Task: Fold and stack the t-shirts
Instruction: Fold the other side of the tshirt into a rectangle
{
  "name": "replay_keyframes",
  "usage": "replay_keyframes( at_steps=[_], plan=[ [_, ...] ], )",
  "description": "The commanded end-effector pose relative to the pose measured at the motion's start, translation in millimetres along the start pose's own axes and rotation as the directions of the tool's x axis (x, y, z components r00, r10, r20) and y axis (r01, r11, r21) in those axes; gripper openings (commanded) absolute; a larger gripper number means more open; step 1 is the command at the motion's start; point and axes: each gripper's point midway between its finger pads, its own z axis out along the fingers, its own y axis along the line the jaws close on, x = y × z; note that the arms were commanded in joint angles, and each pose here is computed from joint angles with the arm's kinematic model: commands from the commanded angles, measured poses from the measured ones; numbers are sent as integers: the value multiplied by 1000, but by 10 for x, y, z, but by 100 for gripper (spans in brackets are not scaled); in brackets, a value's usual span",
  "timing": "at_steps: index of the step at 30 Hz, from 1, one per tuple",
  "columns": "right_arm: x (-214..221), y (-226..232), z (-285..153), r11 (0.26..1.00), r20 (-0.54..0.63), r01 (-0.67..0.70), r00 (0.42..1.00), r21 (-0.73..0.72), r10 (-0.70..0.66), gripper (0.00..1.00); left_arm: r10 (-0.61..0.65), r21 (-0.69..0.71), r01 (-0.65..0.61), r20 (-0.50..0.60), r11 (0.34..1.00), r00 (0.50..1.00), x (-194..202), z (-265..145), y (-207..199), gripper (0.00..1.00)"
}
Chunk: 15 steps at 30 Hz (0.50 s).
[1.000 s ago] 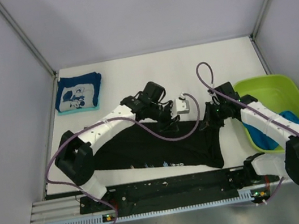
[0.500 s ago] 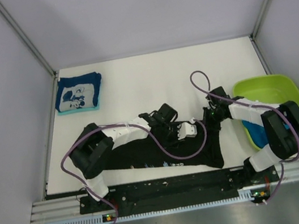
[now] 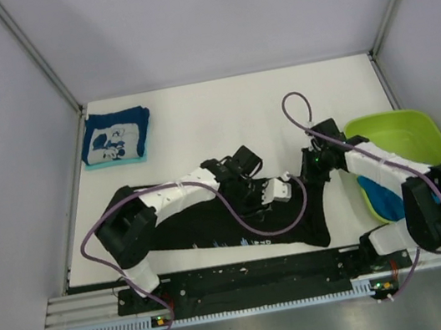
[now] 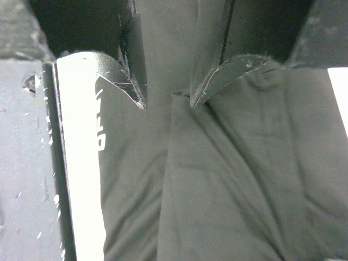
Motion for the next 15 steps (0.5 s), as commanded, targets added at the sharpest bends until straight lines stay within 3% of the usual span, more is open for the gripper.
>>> replay_keyframes(
  at_steps=[1,5,10,15],
  plan=[
    [-249,145,-436,995,151,94,984,15,-96,10,-14,-10,16,189,1000,982,-562,-510,122,42],
    [48,261,-450,994,117,105,988,-30,-101,11,-135,-35,142,157,989,978,-456,-366,399,34],
    [523,284,-277,993,-22,13,1000,-120,-16,0,-215,-48,220,89,974,972,-250,-106,556,29],
    [811,-8,-101,996,-62,-74,996,-54,70,0,-262,-136,262,18,955,965,9,-8,692,27]
  ],
)
